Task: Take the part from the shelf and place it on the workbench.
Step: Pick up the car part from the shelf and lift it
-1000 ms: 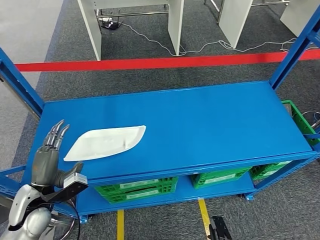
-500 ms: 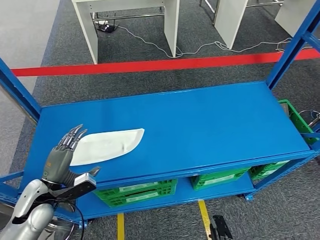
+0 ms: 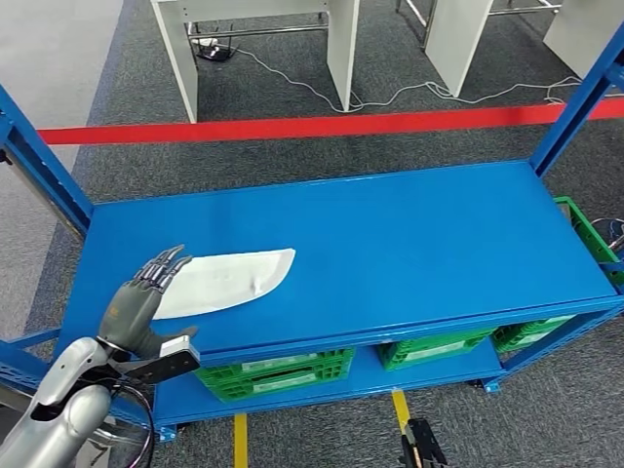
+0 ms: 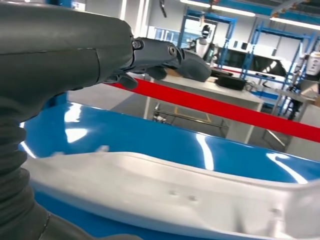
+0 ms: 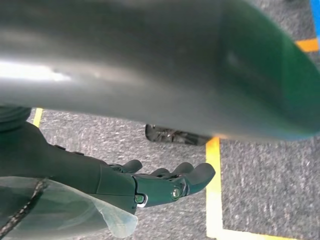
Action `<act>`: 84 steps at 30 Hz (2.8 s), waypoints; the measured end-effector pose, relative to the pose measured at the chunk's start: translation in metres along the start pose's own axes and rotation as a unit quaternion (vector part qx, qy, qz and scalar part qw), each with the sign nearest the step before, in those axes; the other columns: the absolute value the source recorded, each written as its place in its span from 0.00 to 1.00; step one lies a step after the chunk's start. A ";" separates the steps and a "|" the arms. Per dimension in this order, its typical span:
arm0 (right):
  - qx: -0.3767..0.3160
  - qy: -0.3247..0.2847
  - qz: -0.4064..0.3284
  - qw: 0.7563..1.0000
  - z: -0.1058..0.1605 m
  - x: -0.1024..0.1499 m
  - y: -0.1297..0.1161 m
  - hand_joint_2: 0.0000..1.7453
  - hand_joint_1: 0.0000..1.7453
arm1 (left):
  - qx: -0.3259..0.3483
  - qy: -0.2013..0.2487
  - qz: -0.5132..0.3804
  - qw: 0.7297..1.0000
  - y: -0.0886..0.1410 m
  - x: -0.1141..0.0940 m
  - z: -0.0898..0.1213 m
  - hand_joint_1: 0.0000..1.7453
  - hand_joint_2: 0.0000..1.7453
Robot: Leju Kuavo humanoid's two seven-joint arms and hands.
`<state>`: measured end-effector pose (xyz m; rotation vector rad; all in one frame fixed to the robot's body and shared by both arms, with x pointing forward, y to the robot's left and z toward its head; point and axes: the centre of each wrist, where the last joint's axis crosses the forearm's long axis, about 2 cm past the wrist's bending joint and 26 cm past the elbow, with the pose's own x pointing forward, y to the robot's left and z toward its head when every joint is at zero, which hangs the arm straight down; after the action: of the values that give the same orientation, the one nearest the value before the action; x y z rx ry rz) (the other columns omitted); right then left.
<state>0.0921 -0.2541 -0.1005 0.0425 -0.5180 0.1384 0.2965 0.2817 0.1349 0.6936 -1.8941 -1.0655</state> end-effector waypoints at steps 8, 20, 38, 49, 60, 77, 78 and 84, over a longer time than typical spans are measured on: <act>0.011 -0.002 0.007 1.000 -0.002 0.006 0.003 0.00 0.00 | -0.043 -0.027 -0.001 0.999 -0.004 0.004 -0.026 0.00 1.00; 0.017 0.000 0.017 1.000 -0.003 0.009 0.003 0.00 0.00 | -0.098 -0.058 -0.033 0.993 -0.016 0.019 -0.056 0.00 1.00; 0.021 0.001 0.017 1.000 -0.003 0.009 0.003 0.00 0.00 | -0.122 -0.074 -0.042 0.989 -0.023 0.027 -0.070 0.00 1.00; 0.022 0.001 0.020 1.000 -0.003 0.009 0.004 0.00 0.00 | -0.130 -0.077 -0.047 0.987 -0.023 0.028 -0.072 0.00 1.00; 0.024 0.004 0.036 0.999 -0.003 0.010 0.004 0.00 0.00 | -0.193 -0.060 -0.115 0.973 -0.031 0.034 -0.092 0.00 1.00; 0.018 0.015 0.035 0.999 0.000 0.003 0.005 0.00 0.00 | -0.240 0.005 -0.269 0.933 -0.024 0.009 -0.110 0.00 1.00; 0.019 0.014 0.035 0.999 0.000 0.003 0.005 0.00 0.00 | -0.241 0.006 -0.270 0.932 -0.023 0.009 -0.110 0.00 1.00; 0.017 0.014 0.036 0.999 0.000 0.003 0.005 0.00 0.00 | -0.247 0.014 -0.275 0.929 -0.025 0.007 -0.109 0.00 1.00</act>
<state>0.0945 -0.2492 -0.0992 0.0557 -0.4893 0.2177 0.3891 0.2193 0.1479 0.9525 -1.3316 -1.7918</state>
